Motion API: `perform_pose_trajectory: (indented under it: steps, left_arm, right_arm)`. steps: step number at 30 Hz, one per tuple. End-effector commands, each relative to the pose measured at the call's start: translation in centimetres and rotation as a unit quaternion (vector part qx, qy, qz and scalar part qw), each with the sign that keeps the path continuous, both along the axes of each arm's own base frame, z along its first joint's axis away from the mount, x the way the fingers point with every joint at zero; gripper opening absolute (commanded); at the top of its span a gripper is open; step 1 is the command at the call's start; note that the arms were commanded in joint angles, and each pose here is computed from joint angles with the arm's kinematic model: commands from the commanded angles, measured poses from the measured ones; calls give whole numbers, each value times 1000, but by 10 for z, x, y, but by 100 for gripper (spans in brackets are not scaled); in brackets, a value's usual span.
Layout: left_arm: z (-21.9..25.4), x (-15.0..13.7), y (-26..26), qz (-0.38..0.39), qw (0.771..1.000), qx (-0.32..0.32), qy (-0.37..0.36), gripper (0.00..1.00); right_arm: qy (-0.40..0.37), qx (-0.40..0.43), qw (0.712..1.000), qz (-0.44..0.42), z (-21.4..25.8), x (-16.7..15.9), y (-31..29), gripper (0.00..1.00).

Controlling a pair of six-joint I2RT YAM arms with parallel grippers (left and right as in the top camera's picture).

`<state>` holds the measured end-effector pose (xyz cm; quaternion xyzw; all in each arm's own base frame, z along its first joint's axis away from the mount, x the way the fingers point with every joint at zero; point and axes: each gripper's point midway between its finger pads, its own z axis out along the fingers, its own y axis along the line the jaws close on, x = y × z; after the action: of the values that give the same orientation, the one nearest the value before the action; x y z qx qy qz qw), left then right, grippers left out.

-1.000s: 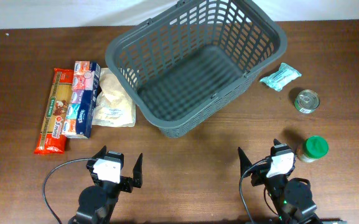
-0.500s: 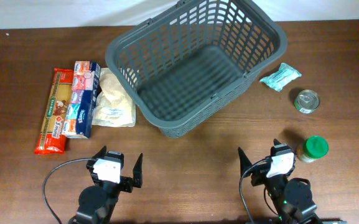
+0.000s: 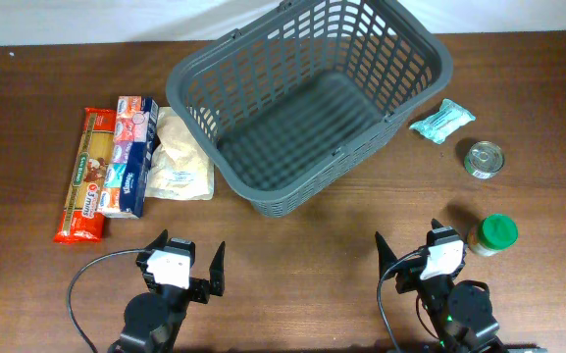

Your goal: Pack container

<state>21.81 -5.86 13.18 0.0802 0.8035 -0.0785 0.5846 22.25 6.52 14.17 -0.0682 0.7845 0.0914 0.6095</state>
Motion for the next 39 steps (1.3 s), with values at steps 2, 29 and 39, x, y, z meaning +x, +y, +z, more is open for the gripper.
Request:
perform_pose_trajectory:
  steps: [2, 29, 39]
  left_arm:
    - [-3, 0, 0, -3, 1000, 9, -2, 99]
    - [-3, 0, 0, -3, 1000, 9, -2, 99]
    - [-3, 0, 0, -3, 1000, 9, -2, 99]
  right_arm:
    - [-2, 1, 1000, -3, -1, 0, -1, 99]
    - [112, 284, 951, 45, -3, -15, 39, 99]
    - [144, 188, 971, 19, 41, -13, 28, 81]
